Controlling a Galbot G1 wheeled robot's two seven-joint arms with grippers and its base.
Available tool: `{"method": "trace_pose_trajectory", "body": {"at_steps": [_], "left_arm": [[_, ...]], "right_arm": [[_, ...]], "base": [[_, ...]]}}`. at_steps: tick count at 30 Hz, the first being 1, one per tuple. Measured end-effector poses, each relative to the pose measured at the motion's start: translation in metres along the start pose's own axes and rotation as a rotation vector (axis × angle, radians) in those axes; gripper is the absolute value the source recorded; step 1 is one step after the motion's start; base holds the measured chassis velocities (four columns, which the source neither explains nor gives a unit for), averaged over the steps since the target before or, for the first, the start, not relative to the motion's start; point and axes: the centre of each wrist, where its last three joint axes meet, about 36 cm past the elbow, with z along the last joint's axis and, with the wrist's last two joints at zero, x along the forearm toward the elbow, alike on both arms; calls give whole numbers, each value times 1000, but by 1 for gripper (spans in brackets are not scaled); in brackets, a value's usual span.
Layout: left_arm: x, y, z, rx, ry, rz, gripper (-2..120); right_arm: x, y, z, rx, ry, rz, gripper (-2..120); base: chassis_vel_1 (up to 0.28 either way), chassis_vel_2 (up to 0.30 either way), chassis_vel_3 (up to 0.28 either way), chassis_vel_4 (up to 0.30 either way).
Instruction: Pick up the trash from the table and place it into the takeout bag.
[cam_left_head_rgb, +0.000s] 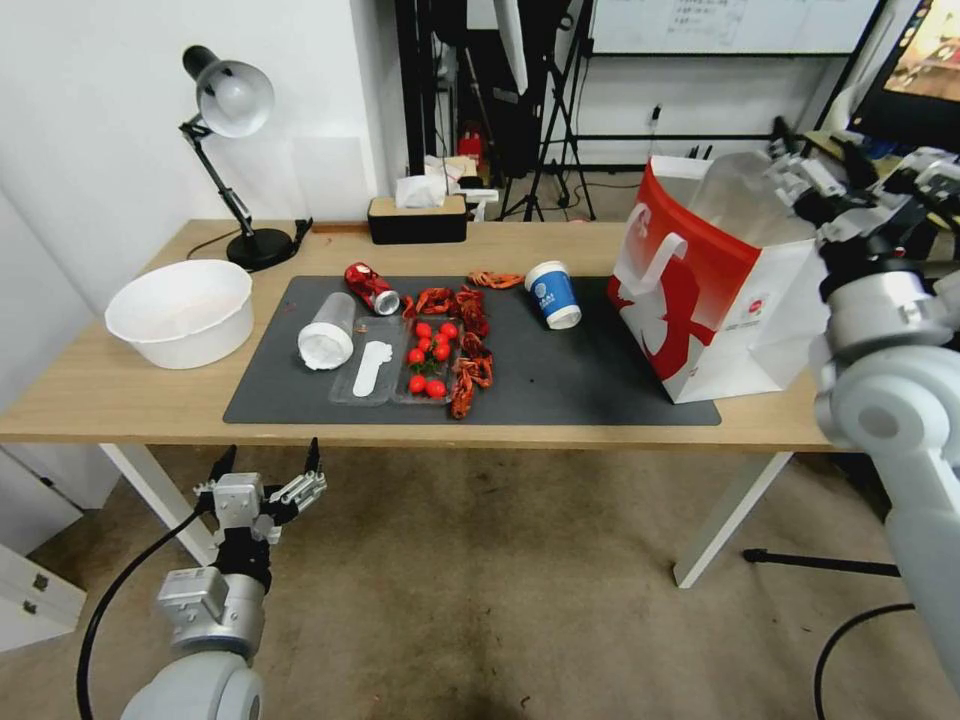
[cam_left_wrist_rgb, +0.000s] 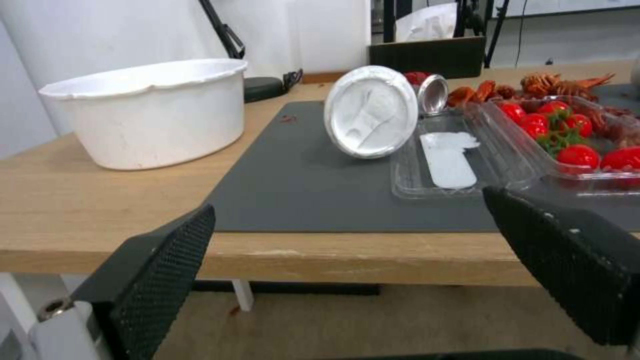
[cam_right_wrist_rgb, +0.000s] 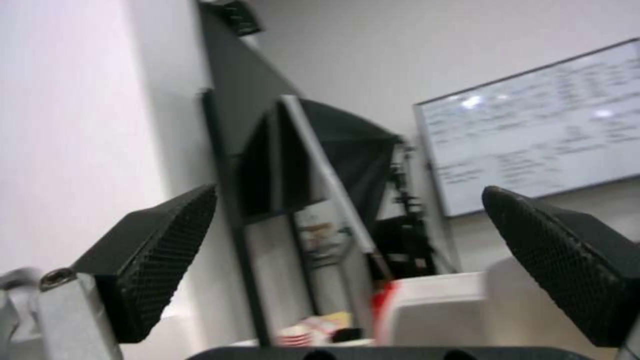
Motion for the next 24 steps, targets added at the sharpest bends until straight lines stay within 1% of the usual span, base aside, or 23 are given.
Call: {"method": "trace_pose_trajectory", "body": {"at_steps": [2, 3, 4, 5, 7, 8, 10, 11, 12, 14, 15, 16, 18, 19, 21, 22, 23, 24], "left_arm": [[0, 0, -1, 0, -2, -1, 100], [0, 0, -1, 0, -2, -1, 100], [0, 1, -1, 1, -3, -1, 100], [0, 0, -1, 3, -5, -2, 100], [-1, 0, -1, 3, -6, -2, 100], [-1, 0, -1, 3, -6, -2, 100], [-1, 0, -2, 4, -8, -2, 100], [-1, 0, -2, 4, -8, -2, 100], [-1, 0, -2, 4, -9, -2, 100], [-2, 0, -2, 5, -9, -2, 100], [-2, 0, -2, 5, -9, -2, 100], [-2, 1, -2, 5, -9, -3, 100], [-2, 1, -1, 6, -7, -3, 100], [-2, 1, -1, 6, -7, -3, 100], [-3, 2, 1, 6, -4, -3, 100], [-4, 2, 1, 7, -5, -3, 100], [-4, 2, 1, 7, -5, -3, 100], [-4, 2, 2, 9, -4, -3, 100]], "right_arm": [[16, 8, 9, -8, 14, -70, 100], [16, 8, 9, -8, 14, -70, 100], [22, 11, 13, -11, 19, -101, 100], [34, 17, 21, -19, 27, -158, 100], [48, 24, 29, -23, 44, -202, 100], [48, 24, 29, -23, 44, -202, 100], [67, 30, 44, 27, 65, -249, 100], [67, 30, 44, 27, 65, -249, 100], [76, 31, 50, 58, 72, -262, 100], [88, 32, 58, 98, 83, -266, 100], [88, 32, 58, 98, 83, -266, 100], [104, 34, 67, 134, 99, -252, 100], [118, 35, 75, 166, 110, -229, 100], [118, 35, 75, 166, 110, -229, 100], [144, 39, 92, 207, 155, -167, 100], [153, 40, 99, 221, 173, -137, 100], [153, 40, 99, 221, 173, -137, 100], [163, 40, 107, 239, 194, -102, 100]], "base": [[0, 0, 0, 0], [0, 0, 0, 0], [0, 0, 0, 0], [0, 0, 0, 0], [0, 0, 0, 0], [0, 0, 0, 0], [0, 0, 0, 0], [0, 0, 0, 0], [0, 0, 0, 0], [0, 0, 0, 0], [0, 0, 0, 0], [0, 0, 0, 0], [0, 0, 0, 0], [0, 0, 0, 0], [0, 0, 0, 0], [0, 0, 0, 0], [0, 0, 0, 0], [0, 0, 0, 0]]}}
